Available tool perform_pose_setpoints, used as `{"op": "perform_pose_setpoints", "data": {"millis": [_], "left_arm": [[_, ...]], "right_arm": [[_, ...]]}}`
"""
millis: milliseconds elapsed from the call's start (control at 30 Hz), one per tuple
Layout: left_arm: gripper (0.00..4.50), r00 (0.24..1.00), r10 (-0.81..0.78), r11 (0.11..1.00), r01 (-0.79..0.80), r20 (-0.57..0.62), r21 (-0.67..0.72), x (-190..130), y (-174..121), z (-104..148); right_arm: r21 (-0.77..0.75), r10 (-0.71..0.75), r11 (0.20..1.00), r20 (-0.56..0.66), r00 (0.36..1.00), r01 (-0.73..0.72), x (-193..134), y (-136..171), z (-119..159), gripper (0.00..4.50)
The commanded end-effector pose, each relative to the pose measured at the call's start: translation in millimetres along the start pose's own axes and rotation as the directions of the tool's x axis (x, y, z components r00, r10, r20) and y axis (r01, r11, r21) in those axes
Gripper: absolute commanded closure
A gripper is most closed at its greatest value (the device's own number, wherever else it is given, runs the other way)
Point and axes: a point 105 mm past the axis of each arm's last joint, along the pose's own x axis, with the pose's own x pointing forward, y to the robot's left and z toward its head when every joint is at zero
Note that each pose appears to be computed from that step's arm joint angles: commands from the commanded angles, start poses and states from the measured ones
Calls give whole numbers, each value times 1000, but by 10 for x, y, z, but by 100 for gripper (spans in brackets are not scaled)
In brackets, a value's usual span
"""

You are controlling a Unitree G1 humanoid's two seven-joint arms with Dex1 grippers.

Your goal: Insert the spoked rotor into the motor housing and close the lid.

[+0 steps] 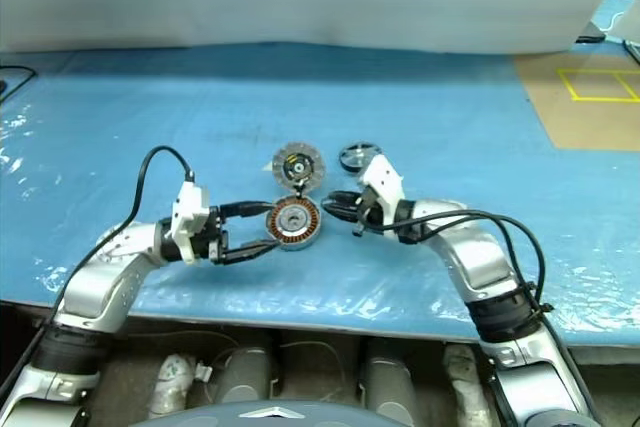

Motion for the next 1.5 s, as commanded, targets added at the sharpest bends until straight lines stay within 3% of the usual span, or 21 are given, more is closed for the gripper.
{"op": "perform_pose_setpoints", "data": {"millis": [33, 367, 633, 867, 1500], "left_arm": [[102, 999, 45, 998, -45, 6, 47, -99, 19, 84], [102, 985, 170, 985, -169, -20, 34, -270, 10, -12], [102, 982, 188, 981, -187, -29, 51, -304, 49, 32], [102, 980, 192, 980, -190, -40, 54, -317, 80, -6], [102, 987, 157, 986, -154, -39, 55, -233, 47, -28]], "right_arm": [[-52, 73, 996, 55, 996, -70, 127, 58, 162, 396], [-35, 196, 980, 38, 980, -195, 459, 184, 101, 396], [-40, 190, 981, 38, 981, -188, 723, 95, 65, 396], [-63, 159, 986, 22, 987, -157, 632, -43, 2, 396], [-68, 181, 981, -9, 983, -182, 617, 57, -102, 396]]}}
